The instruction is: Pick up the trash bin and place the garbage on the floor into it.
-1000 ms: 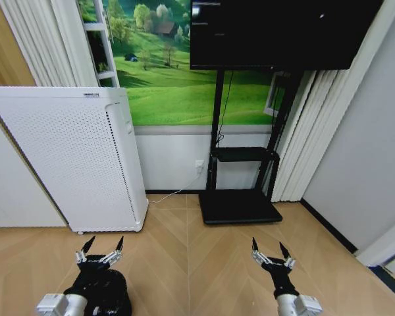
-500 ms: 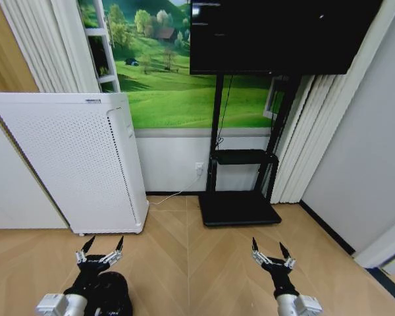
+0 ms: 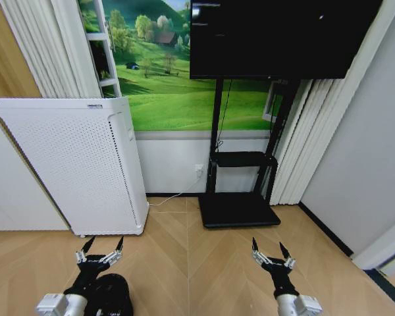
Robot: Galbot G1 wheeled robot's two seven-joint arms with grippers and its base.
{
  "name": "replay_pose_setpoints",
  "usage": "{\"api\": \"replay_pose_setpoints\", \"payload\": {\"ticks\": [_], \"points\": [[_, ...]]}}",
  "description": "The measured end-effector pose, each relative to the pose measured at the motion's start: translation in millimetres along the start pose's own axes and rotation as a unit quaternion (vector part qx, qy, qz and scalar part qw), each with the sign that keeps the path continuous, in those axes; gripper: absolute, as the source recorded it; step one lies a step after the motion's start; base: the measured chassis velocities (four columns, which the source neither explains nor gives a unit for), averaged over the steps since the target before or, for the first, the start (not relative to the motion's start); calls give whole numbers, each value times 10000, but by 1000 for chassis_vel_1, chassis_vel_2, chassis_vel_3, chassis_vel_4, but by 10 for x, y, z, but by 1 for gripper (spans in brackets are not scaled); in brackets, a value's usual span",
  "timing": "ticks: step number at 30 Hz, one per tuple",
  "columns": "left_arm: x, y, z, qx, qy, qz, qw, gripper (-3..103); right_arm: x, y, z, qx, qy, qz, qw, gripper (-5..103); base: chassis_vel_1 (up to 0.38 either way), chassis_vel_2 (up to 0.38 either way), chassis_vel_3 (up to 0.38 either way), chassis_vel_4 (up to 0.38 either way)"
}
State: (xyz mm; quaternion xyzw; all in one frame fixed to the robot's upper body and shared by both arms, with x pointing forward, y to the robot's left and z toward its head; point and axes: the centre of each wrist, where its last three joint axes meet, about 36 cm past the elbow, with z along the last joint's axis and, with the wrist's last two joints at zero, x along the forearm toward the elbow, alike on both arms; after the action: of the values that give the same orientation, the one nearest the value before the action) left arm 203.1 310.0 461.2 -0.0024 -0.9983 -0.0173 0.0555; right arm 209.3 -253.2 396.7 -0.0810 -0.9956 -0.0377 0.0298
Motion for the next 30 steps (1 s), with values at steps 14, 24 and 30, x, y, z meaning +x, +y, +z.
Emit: {"api": "replay_pose_setpoints", "payload": {"ticks": [14,24,30], "points": [[0,0,0,0,-1,0,10000,100,0,0,0,0,0,0,10000,100,0,0,0,0],[0,0,0,0,-1,0,10000,100,0,0,0,0,0,0,10000,100,0,0,0,0],[0,0,0,0,-1,0,10000,100,0,0,0,0,0,0,10000,100,0,0,0,0]]}}
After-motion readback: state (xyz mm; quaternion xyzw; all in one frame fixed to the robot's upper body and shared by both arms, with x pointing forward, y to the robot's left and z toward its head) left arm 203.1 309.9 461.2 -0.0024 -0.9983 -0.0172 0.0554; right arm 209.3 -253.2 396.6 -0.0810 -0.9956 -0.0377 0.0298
